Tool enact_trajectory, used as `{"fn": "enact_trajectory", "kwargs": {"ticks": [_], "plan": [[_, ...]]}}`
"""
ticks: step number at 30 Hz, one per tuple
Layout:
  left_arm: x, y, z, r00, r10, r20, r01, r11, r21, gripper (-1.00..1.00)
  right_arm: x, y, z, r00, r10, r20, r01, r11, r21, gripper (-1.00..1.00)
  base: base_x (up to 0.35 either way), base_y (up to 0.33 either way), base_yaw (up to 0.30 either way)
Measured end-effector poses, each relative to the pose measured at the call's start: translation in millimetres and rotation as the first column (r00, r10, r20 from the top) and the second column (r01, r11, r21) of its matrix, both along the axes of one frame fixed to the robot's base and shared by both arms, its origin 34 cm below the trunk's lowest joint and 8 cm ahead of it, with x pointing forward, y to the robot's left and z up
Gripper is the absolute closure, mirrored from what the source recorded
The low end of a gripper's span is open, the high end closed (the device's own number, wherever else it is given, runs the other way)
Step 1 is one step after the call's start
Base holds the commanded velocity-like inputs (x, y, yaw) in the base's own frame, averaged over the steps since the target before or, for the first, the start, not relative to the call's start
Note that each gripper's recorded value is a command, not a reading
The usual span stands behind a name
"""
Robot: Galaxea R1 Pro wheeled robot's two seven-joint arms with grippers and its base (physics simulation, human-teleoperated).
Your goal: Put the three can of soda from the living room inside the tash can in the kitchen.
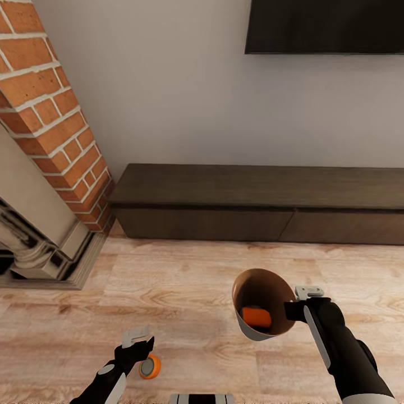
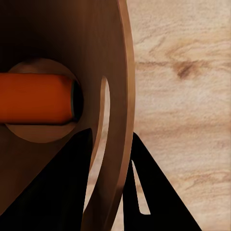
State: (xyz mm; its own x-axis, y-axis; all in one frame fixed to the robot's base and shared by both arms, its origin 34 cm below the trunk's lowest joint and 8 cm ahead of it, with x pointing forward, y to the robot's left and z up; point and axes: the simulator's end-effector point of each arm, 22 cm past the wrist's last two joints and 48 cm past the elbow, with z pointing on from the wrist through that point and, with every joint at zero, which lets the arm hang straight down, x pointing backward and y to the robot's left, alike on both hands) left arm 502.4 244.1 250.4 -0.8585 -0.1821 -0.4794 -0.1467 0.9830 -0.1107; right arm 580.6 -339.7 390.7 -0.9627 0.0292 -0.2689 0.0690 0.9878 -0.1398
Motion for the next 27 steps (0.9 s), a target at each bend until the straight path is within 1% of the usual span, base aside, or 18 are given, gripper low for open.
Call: {"fn": "enact_trajectory", "kwargs": {"ticks": [27], "plan": [[-16, 0, -16, 0.999, 0.000, -0.043, 0.000, 1.000, 0.000, -1.00, -10, 0, -20, 0.999, 0.000, -0.043, 0.000, 1.000, -0.001, 1.00, 0.000, 0.000, 0.000]]}}
